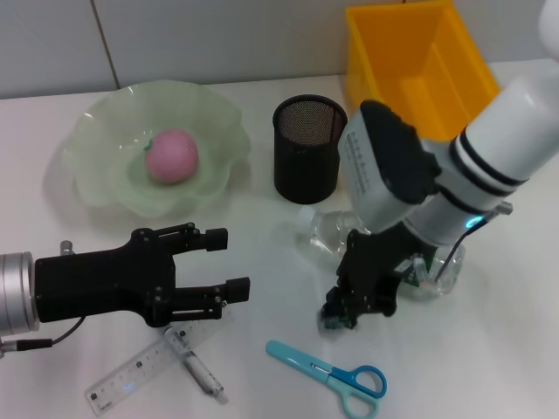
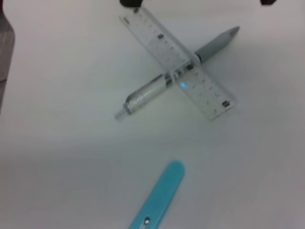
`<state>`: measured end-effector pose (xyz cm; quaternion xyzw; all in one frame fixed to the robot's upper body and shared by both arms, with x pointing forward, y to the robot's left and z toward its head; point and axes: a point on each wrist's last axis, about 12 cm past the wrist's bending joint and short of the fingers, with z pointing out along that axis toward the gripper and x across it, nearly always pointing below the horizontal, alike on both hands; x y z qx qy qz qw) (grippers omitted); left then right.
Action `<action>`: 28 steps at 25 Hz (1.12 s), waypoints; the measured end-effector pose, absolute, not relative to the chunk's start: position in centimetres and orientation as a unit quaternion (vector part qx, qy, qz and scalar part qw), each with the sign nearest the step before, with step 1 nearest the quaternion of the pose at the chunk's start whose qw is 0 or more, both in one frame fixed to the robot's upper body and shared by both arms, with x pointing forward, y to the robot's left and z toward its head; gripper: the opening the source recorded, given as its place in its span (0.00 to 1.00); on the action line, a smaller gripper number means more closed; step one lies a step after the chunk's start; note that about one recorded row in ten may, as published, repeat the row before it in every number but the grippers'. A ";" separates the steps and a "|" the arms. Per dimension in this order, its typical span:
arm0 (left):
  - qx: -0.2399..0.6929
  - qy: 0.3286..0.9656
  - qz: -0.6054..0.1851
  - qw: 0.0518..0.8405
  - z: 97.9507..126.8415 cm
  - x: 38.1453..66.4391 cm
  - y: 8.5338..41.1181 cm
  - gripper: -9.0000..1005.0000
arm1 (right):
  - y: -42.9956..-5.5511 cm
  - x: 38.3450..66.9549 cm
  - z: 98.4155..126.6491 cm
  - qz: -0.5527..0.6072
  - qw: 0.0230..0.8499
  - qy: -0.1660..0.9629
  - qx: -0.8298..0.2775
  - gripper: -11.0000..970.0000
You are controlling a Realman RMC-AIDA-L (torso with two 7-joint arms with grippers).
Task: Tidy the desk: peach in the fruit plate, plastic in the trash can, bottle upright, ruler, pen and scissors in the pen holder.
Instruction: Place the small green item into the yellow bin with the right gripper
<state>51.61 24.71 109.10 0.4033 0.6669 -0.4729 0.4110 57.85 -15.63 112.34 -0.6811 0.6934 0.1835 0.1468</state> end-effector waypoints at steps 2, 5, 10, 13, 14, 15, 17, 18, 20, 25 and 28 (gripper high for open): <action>0.403 0.667 -0.473 0.411 109.1 51.6 24.7 0.81 | -16.0 58.2 113.1 0.192 0.161 0.698 -0.671 0.08; 0.403 0.667 -0.474 0.410 109.1 51.6 24.7 0.81 | -16.6 58.6 114.4 0.208 0.189 0.705 -0.651 0.08; 0.403 0.666 -0.477 0.409 109.1 51.5 24.7 0.81 | -18.9 59.9 117.1 0.239 0.275 0.722 -0.588 0.09; 0.403 0.665 -0.478 0.408 109.1 51.5 24.7 0.81 | -20.8 60.6 118.6 0.261 0.341 0.725 -0.539 0.10; 0.404 0.665 -0.478 0.408 109.1 51.4 24.7 0.81 | -21.9 60.8 119.2 0.271 0.384 0.721 -0.510 0.10; 0.404 0.665 -0.479 0.408 109.1 51.4 24.7 0.81 | -21.9 60.8 119.2 0.271 0.384 0.721 -0.510 0.10; 0.404 0.664 -0.479 0.408 109.1 51.4 24.7 0.81 | -23.4 61.1 119.7 0.276 0.441 0.713 -0.470 0.10; 0.404 0.664 -0.480 0.408 109.1 51.4 24.6 0.81 | -23.9 61.1 119.8 0.275 0.461 0.711 -0.454 0.10; 0.404 0.664 -0.480 0.408 109.1 51.4 24.6 0.81 | -25.4 61.3 119.7 0.272 0.514 0.706 -0.405 0.11; 0.404 0.663 -0.480 0.407 109.1 51.4 24.6 0.81 | -28.4 62.2 118.5 0.244 0.604 0.709 -0.272 0.12; 0.405 0.663 -0.481 0.407 109.1 51.4 24.6 0.81 | -29.5 63.0 117.2 0.221 0.616 0.727 -0.207 0.12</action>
